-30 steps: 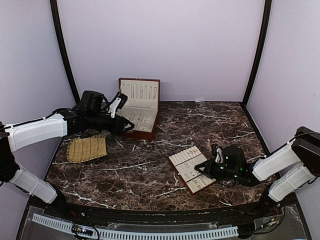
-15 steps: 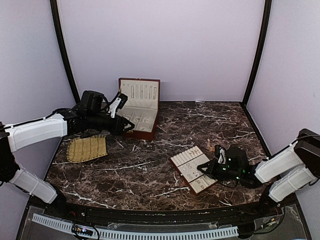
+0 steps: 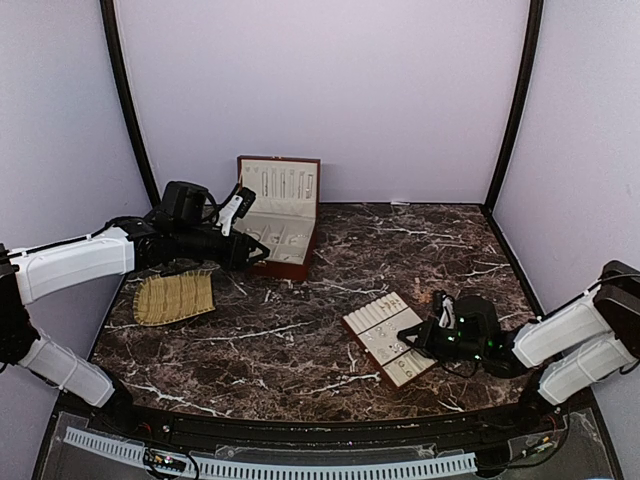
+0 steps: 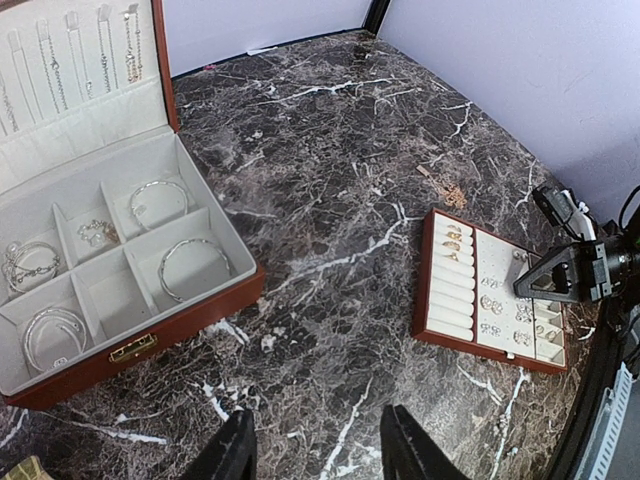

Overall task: Organize the mixed jewelry
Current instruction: Adjust the compartment layer at the center of the board, then pass from the right arm to the left

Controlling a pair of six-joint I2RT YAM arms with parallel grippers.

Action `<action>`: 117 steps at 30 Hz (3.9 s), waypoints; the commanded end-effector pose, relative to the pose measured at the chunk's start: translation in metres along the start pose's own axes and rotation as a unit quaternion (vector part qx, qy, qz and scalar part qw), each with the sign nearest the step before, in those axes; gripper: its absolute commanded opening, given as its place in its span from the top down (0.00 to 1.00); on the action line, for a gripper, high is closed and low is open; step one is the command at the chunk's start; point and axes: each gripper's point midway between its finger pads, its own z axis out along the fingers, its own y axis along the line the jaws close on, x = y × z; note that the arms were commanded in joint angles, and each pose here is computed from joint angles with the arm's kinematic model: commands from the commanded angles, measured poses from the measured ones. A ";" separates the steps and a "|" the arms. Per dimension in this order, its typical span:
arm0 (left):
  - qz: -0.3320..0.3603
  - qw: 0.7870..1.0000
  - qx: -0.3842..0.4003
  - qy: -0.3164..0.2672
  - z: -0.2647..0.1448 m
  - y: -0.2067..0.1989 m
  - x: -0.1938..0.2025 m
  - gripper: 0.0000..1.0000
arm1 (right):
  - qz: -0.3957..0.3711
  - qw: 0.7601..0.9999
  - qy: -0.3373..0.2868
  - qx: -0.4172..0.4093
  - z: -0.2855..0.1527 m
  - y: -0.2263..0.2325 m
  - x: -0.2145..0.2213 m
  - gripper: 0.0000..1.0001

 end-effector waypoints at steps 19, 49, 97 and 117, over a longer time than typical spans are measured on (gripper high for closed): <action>0.011 1.000 0.005 -0.017 -0.008 -0.003 -0.008 0.55 | -0.003 0.999 -0.030 0.033 -0.016 -0.015 -0.009 0.95; 0.166 0.946 0.061 -0.273 0.037 -0.169 -0.049 0.45 | 0.017 0.964 -0.111 -0.239 -0.084 0.174 -0.083 1.00; 0.211 0.922 0.135 -0.295 0.091 -0.234 -0.058 0.83 | 0.027 0.952 -0.063 -0.298 -0.074 0.209 -0.063 1.00; 0.136 0.946 0.167 -0.242 0.089 -0.221 -0.045 1.00 | 0.002 0.970 -0.085 -0.229 -0.064 0.181 -0.065 0.61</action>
